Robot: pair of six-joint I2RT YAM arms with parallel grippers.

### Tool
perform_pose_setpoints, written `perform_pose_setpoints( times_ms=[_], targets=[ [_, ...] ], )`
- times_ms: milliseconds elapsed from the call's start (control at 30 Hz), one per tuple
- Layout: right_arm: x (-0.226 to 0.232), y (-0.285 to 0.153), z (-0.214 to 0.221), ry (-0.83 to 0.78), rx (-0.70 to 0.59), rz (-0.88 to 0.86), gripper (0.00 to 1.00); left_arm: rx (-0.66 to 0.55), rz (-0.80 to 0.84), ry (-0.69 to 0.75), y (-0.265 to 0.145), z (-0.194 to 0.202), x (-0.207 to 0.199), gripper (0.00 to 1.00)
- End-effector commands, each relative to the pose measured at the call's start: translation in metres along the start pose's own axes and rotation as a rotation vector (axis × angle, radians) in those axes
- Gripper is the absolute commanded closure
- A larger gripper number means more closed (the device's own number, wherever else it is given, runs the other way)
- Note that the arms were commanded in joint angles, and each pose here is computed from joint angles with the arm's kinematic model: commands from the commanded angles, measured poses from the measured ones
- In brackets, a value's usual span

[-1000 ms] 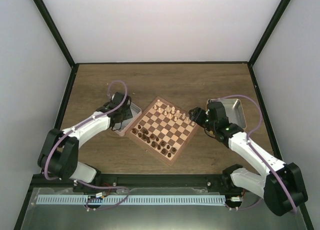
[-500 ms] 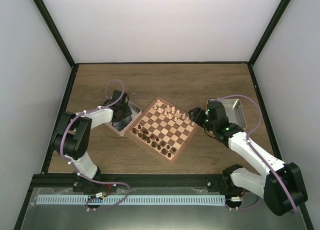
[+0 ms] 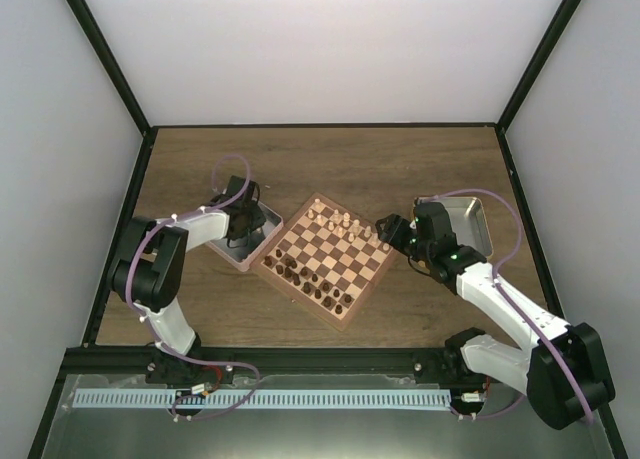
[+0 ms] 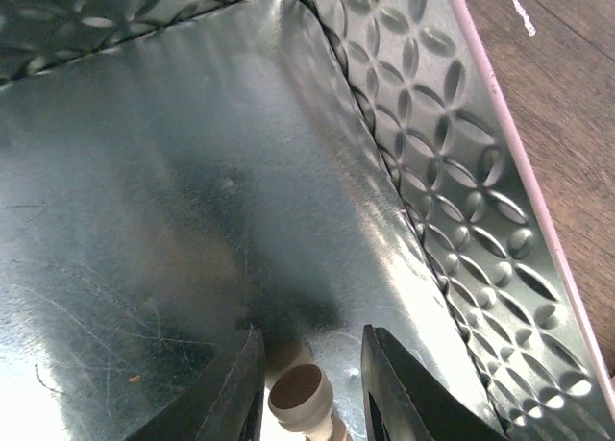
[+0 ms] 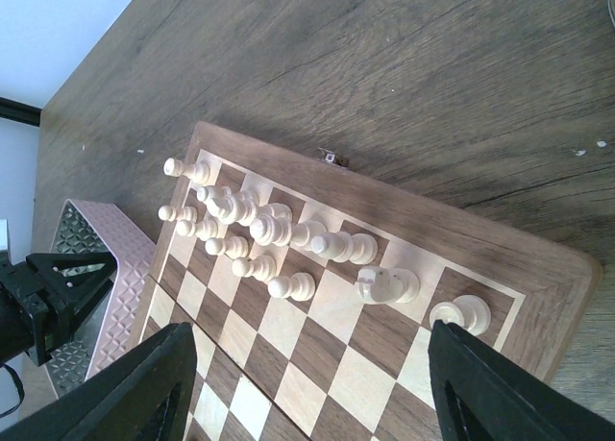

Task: Set up the chess pieces on the board
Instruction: Pick up the chess piece from the storage box.

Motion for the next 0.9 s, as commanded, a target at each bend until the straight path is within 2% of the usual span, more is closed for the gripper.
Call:
perform_pose_setpoints(
  times_ms=[0,367,667,867],
  targets=[
    [0.01,-0.003,-0.007,-0.006,-0.02,-0.034,0.32,0.083,-0.064,0.002,0.002,0.017,0.013,0.69],
    [0.009,-0.006,-0.005,-0.004,-0.02,-0.051,0.33,0.11,-0.051,-0.064,-0.001,0.019,0.008,0.69],
    [0.012,-0.008,-0.005,-0.019,-0.02,-0.07,0.33,0.14,-0.076,-0.051,0.008,0.023,0.009,0.79],
    [0.022,-0.007,-0.001,-0.103,0.025,-0.127,0.32,0.092,-0.078,-0.037,0.004,0.013,0.007,0.82]
  ],
)
Point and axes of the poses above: each gripper's point midway between its finger pads, its own y axis out along the fingers, its own x axis along the line the jaws close on, z = x × y, the point moved 5 cm from there along -y, back along the fingers, and after that the axes turned 14 degrees about y, right-handed, at the moved point
